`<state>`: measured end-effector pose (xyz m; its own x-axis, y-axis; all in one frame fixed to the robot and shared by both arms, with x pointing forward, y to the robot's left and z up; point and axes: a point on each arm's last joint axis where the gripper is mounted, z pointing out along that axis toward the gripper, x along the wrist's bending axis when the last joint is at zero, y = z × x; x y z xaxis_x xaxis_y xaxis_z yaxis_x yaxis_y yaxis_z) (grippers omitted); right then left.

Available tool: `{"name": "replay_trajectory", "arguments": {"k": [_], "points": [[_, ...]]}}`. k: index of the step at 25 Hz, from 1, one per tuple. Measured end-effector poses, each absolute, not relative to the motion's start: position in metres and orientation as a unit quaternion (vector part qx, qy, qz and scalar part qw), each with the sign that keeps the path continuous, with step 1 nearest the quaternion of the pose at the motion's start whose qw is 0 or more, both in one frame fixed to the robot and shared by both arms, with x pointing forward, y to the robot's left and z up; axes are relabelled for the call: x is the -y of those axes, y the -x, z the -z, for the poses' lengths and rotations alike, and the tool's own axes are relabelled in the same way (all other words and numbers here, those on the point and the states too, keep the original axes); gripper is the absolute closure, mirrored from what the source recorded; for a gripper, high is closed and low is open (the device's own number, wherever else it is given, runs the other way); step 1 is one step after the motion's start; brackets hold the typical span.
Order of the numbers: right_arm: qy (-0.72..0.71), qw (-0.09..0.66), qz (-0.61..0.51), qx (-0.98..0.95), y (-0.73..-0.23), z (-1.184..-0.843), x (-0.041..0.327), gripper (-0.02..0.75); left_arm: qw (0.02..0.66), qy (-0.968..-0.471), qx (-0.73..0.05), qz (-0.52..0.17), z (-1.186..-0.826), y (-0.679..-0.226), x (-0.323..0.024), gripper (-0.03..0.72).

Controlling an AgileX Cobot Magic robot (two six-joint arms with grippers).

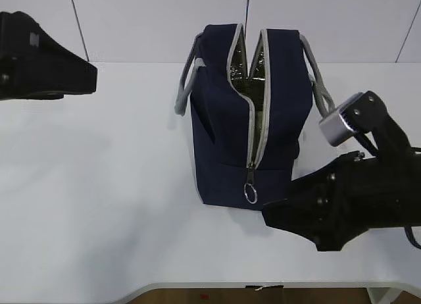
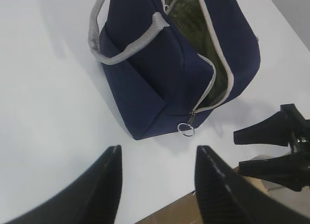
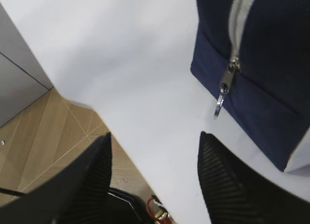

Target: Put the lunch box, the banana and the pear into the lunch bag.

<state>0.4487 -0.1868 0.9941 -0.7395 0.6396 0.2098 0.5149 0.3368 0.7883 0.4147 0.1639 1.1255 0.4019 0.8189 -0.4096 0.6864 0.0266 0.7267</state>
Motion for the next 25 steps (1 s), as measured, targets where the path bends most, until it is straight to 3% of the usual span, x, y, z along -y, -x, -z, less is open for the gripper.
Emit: {"name": "replay_trajectory", "arguments": {"k": [12,25], "points": [[-0.380,0.077,-0.452,-0.803,-0.481,-0.952,0.181,0.286,0.469,-0.694,-0.542,-0.072,-1.126,-0.415,-0.164,0.317],[-0.379,0.073,-0.442,-0.810,-0.500,-0.940,0.176,0.348,0.466,-0.698,-0.537,-0.082,-1.125,-0.416,-0.165,0.317]]}}
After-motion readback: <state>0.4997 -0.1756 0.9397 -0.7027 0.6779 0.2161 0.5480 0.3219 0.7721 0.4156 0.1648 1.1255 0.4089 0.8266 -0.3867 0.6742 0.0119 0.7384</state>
